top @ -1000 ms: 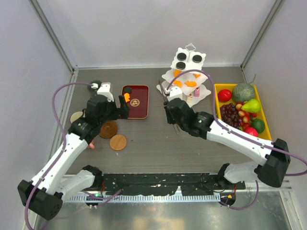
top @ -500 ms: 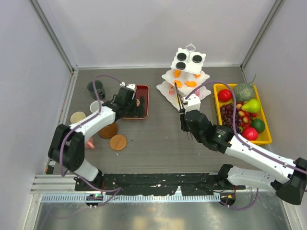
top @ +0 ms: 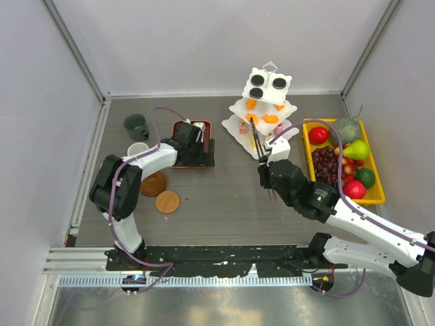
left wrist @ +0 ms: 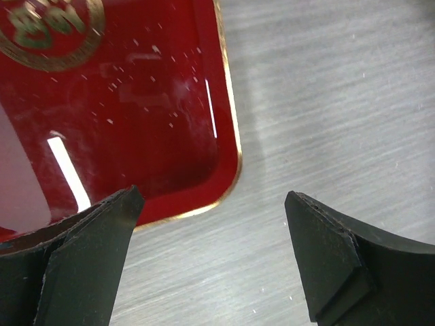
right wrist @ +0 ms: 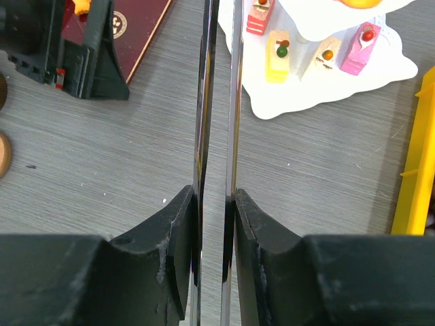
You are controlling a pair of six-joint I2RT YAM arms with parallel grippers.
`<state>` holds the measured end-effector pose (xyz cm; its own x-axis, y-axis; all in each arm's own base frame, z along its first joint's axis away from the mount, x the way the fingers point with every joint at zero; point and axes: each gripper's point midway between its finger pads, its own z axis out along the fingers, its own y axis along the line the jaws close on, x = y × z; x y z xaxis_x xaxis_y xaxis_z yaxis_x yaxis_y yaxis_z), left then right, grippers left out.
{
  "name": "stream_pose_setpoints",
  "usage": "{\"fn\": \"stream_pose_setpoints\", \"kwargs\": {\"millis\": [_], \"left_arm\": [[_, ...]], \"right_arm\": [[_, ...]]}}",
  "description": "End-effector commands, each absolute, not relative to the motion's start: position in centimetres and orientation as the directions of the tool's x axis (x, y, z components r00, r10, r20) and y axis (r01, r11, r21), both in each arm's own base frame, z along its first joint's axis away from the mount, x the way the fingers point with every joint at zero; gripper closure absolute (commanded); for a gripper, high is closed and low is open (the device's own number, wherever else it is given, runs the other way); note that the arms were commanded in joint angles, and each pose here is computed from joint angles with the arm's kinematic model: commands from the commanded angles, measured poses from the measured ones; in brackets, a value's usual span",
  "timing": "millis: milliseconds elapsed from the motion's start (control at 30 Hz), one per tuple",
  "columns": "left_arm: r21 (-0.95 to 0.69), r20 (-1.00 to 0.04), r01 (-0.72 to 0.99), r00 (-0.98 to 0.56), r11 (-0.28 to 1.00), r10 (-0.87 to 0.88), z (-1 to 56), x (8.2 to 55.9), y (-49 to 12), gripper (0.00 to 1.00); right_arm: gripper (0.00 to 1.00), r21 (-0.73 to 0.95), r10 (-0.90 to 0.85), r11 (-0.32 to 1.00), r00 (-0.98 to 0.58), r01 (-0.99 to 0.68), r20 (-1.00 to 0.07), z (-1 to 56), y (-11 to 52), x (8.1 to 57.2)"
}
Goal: Serve the afternoon tea
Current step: Move the tray at the center of the board.
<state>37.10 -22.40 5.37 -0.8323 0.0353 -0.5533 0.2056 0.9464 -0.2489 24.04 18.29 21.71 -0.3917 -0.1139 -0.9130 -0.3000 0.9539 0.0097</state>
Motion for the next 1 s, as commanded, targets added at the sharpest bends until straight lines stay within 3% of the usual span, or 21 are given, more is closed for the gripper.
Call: {"fn": "stream_pose_setpoints", "kwargs": {"millis": [0, 300, 700, 867, 967], "left_arm": [[-0.361, -0.514, 0.251, -0.857, 0.898, 0.032, 5.3, 34.6, -25.1, 0.01], [-0.538, -0.453, 0.301, -0.891, 0.787, 0.031, 5.5, 28.5, -30.6, 0.01], [-0.742, -0.463, 0.389, -0.886, 0.545, 0.002, 11.0, 20.8, -37.8, 0.05], [-0.744, -0.514, 0.398, -0.854, 0.537, -0.079, 12.8, 20.5, -36.6, 0.04], [-0.679, -0.582, 0.399, -0.804, 0.616, -0.121, 13.9, 21.8, -33.7, 0.04]], "right_arm": [[0.68, 0.052, -0.06, 0.944, -0.323, -0.326, -0.944, 24.2, 19.2, 24.5], [0.68, 0.02, -0.083, 0.95, -0.313, -0.312, -0.946, 24.6, 18.6, 24.6], [0.68, -0.005, -0.097, 0.952, -0.289, -0.305, -0.952, 26.5, 17.6, 24.3], [0.67, -0.011, -0.119, 0.938, -0.293, -0.346, -0.949, 26.9, 18.2, 24.1], [0.67, -0.014, -0.139, 0.927, -0.31, -0.375, -0.941, 26.9, 19.0, 24.1]]}}
